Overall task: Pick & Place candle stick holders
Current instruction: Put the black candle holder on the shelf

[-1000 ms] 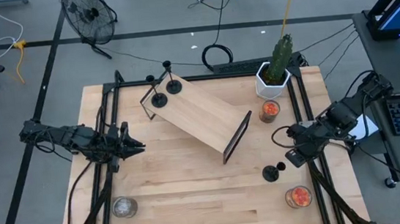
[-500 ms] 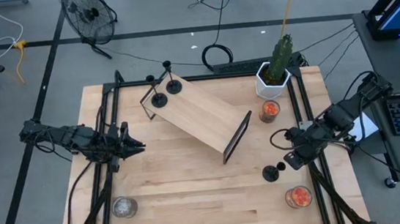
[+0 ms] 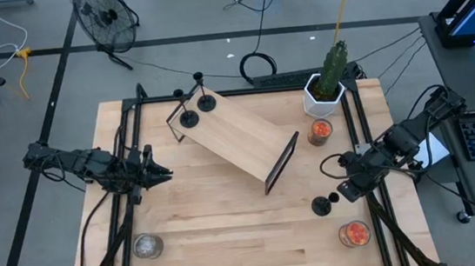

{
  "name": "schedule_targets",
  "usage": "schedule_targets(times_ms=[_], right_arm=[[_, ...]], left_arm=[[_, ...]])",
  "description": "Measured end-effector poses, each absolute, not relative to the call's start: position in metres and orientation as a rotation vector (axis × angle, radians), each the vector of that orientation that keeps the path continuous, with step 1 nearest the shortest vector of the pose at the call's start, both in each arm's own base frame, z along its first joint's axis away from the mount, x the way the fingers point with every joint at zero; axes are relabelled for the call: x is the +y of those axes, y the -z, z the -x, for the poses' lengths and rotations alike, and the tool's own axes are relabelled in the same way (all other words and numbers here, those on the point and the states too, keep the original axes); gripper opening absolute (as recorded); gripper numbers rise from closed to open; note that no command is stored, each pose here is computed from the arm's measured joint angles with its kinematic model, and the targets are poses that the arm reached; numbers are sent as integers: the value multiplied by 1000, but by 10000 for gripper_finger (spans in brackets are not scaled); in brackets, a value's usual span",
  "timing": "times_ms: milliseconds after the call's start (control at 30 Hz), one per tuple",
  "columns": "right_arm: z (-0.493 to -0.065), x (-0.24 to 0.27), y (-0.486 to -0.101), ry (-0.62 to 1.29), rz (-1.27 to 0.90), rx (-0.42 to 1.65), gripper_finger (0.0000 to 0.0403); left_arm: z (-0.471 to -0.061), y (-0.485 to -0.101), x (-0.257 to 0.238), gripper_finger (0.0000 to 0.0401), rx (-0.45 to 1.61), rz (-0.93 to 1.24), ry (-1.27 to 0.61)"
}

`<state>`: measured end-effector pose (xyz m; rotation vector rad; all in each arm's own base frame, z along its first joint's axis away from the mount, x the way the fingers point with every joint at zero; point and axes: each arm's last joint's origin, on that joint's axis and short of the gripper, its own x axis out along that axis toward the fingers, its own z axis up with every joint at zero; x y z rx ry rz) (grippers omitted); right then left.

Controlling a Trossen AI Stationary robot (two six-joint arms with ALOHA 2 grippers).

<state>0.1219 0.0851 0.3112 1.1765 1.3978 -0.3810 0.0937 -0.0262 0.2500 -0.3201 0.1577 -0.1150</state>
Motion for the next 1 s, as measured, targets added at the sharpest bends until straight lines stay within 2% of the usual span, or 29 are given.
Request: schedule_targets(times_ms=[367, 1000], right_arm=[[-130, 89, -317, 278, -1204, 1306, 142], [-137, 91, -312, 364, -1220, 1269, 141]], left_arm=[[-94, -250, -26, 81, 158, 324, 115], [-94, -250, -26, 81, 159, 324, 115]])
